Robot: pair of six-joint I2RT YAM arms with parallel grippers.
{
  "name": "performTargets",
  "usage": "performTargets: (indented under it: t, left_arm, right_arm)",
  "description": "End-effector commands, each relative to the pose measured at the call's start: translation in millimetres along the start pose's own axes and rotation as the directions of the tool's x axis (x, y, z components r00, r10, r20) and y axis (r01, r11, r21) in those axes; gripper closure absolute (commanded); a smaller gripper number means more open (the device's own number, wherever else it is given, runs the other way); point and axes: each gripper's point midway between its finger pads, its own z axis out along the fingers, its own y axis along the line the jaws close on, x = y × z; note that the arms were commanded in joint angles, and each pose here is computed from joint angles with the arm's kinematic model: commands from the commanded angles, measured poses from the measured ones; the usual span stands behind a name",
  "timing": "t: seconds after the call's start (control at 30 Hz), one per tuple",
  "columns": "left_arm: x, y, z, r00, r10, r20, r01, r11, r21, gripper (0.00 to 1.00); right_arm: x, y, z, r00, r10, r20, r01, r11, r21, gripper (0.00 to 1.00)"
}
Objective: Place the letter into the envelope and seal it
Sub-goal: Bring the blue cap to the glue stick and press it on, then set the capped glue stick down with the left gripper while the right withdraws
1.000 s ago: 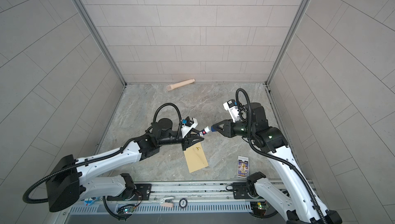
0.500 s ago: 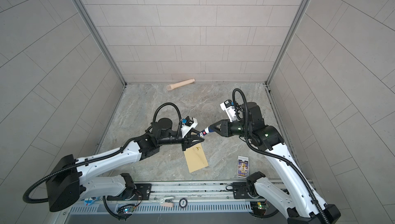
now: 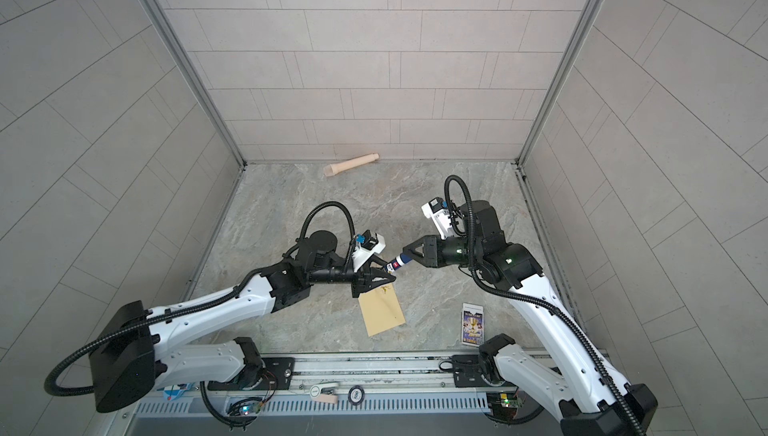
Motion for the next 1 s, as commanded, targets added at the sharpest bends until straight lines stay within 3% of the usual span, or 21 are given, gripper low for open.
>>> performTargets:
  t: [0.0,0.17,0.27,0.37,0.5,0.63,0.73,0.8,0.87,0.9,0.97]
  left_arm:
    - [-66,-30,-11,0.964,0.165,0.21,-0.181,0.982,0.055,1.0]
    - [-65,-30,-12,0.958,0.203,0.201,-0.214,0.976,0.034,1.0]
    - [-69,-26,-12,0.954,0.201,0.221,-0.209,0.978,0.014,1.0]
    - [-77,-22,-8,0.954,0.17,0.248,-0.176,0.984,0.004,1.0]
    - [-76,-13,-6,0.964,0.143,0.224,-0.142,0.99,-0.021,1.0]
    - [-75,1,-14,0.967,0.11,0.228,-0.095,0.993,-0.075,1.0]
    - [-62,11,-15,0.982,0.059,0.179,-0.041,0.994,-0.105,1.0]
    - [-40,24,-22,0.99,-0.014,0.143,0.039,0.984,-0.173,1.0]
    - [-6,36,-32,0.992,-0.1,0.077,0.117,0.958,-0.262,1.0]
    - [24,48,-43,0.984,-0.179,0.02,0.174,0.918,-0.358,1.0]
    - [67,62,-64,0.95,-0.313,0.005,0.275,0.826,-0.492,1.0]
  right_arm:
    - [29,10,15,0.992,0.065,-0.111,-0.077,0.991,-0.107,1.0]
    - [46,10,17,0.98,0.097,-0.175,-0.118,0.986,-0.116,1.0]
    - [49,8,24,0.982,0.117,-0.145,-0.133,0.985,-0.107,1.0]
    - [59,7,47,0.989,0.107,-0.103,-0.116,0.99,-0.085,1.0]
    - [86,-5,66,0.986,0.097,-0.139,-0.1,0.995,-0.019,1.0]
    - [96,-21,65,0.984,0.112,-0.138,-0.108,0.993,0.039,1.0]
    - [86,-24,56,0.99,0.063,-0.127,-0.053,0.995,0.086,0.99]
    - [62,-20,37,0.995,0.029,-0.094,-0.018,0.993,0.121,0.75]
    - [40,-19,17,0.999,0.001,-0.049,0.007,0.987,0.162,0.43]
    - [36,-22,13,1.0,-0.01,-0.024,0.014,0.983,0.185,0.36]
    - [37,-37,13,1.0,-0.013,0.001,0.013,0.971,0.239,0.32]
